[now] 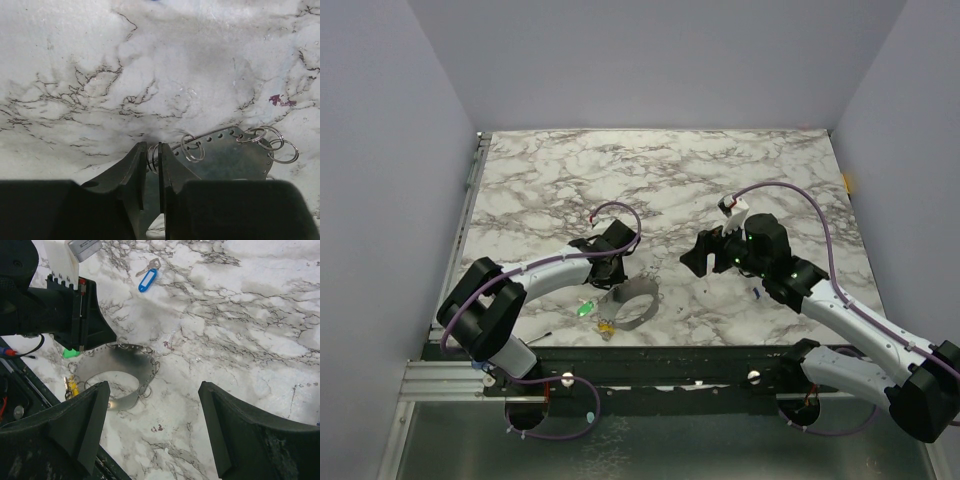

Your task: Put the keys on the keyring

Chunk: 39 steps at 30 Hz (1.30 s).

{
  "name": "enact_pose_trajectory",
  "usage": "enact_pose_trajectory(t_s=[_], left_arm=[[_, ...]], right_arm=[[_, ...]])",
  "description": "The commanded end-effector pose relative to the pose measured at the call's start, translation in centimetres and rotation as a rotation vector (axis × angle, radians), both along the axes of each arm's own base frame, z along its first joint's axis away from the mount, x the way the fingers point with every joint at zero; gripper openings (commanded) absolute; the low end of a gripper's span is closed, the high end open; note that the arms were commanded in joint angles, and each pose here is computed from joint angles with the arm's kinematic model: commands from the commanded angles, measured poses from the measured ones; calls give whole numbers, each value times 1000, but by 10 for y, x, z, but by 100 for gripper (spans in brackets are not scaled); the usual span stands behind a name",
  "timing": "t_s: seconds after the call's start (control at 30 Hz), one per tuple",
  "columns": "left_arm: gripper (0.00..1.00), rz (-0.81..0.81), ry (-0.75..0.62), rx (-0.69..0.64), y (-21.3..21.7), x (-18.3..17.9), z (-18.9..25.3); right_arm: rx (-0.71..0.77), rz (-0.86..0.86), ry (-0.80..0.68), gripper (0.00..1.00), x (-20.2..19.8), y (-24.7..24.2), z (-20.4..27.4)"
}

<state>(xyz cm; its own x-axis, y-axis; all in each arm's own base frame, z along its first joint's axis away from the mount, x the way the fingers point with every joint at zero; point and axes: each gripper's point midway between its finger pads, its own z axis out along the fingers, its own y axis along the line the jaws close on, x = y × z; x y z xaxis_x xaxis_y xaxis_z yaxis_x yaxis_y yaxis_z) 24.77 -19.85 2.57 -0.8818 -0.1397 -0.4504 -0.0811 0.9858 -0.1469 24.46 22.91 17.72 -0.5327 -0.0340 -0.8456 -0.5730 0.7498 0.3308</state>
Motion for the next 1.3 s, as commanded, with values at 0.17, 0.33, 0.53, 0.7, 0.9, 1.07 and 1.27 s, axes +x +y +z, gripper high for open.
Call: enact_pose_trajectory(t_s=[0.17, 0.33, 0.53, 0.7, 0.9, 1.07, 1.27], left_arm=[[27, -35, -72, -23, -13, 11, 13], [19, -62, -62, -25, -18, 10, 8], [0, -101, -101, -27, -23, 13, 14], [0, -153, -184, -64, -30, 18, 41], [0, -256, -318, -143, -37, 15, 82], [0, -366, -430, -246, -46, 5, 117], [0, -495, -589, -397, -60, -13, 174]], right_arm=[[-11, -16, -15, 83, 2, -2, -2], [-11, -15, -13, 84, 2, -2, -2], [-14, -14, -11, 84, 2, -2, -3], [-16, -11, -9, 84, 2, -1, -4], [8, 23, -28, 84, -2, 3, 8], [76, 85, -78, 84, -12, 9, 30], [232, 255, -218, 85, -41, 23, 79]])
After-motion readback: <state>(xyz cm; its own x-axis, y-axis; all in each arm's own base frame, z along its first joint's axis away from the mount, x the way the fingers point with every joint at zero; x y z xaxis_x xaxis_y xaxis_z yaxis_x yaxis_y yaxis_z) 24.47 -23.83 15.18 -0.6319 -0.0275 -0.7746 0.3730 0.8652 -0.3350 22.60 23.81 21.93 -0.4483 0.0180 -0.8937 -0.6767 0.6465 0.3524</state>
